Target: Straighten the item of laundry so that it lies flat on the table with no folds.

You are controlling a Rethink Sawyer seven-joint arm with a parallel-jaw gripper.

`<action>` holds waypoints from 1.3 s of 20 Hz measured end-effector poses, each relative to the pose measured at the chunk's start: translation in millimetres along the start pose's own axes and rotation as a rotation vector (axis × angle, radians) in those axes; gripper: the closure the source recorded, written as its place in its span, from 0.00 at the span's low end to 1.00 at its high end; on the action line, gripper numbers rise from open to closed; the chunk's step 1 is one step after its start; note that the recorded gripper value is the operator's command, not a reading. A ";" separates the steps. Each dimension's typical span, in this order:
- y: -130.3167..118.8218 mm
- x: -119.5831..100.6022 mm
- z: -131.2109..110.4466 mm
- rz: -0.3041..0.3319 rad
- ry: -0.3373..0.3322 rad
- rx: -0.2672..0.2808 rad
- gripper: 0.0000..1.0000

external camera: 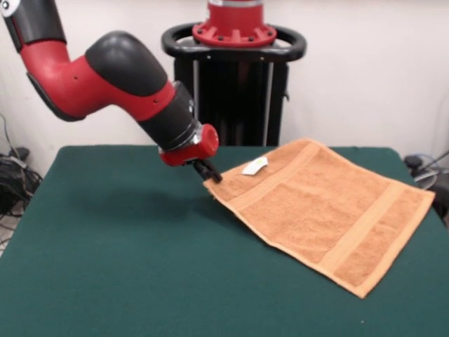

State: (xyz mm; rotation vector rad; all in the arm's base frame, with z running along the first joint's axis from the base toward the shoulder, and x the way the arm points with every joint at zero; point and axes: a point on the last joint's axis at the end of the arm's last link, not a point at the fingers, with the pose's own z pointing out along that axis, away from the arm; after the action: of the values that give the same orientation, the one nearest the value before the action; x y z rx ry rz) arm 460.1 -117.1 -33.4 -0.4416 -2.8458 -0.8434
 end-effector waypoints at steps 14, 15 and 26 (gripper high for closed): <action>-14.4 -22.9 2.5 -0.085 0.028 -0.048 1.00; -16.0 -24.1 2.3 -0.090 0.033 -0.047 1.00; -33.2 -36.9 -5.1 -0.179 0.085 -0.033 1.00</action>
State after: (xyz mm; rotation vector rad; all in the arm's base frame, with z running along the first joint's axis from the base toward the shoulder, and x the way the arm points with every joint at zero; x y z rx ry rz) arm 484.8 -155.3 -54.0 -0.1524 -2.8275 -0.9166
